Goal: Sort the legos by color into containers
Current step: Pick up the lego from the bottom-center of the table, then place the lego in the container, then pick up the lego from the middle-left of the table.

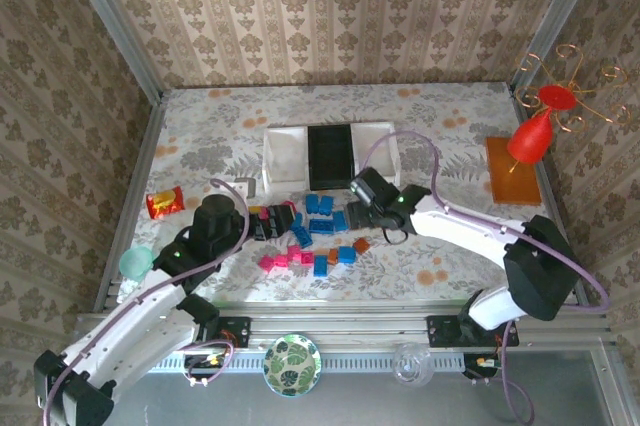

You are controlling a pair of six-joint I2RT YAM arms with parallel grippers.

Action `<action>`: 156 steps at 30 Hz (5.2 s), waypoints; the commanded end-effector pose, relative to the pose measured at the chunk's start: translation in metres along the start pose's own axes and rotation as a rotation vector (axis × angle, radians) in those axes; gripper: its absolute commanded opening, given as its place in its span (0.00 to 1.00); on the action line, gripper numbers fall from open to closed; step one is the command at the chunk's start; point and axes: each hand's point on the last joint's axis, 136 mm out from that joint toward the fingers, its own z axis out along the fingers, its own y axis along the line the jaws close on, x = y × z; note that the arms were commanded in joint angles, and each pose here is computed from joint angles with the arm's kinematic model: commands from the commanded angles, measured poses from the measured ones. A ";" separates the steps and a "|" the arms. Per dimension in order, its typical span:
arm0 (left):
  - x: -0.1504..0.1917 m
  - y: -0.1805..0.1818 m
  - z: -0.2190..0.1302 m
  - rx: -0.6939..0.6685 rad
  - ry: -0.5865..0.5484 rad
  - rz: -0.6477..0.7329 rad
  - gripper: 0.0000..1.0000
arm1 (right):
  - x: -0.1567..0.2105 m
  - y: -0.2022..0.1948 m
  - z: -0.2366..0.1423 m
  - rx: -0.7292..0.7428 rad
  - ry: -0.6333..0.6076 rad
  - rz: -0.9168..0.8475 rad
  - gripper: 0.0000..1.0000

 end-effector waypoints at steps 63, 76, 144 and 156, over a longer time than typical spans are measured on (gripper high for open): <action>0.026 0.023 -0.008 -0.079 0.043 -0.002 1.00 | 0.114 0.067 0.025 -0.165 0.199 -0.454 0.36; 0.027 0.030 -0.015 -0.100 0.013 -0.025 1.00 | -0.042 -0.003 -0.041 -0.133 -0.180 -0.054 0.23; 0.134 0.097 0.020 -0.567 0.512 0.214 0.62 | -0.102 -0.043 -0.008 -0.013 -0.297 0.300 0.67; 0.138 0.100 0.029 -0.572 0.548 0.202 0.55 | -0.098 -0.046 -0.010 0.000 -0.295 0.295 0.68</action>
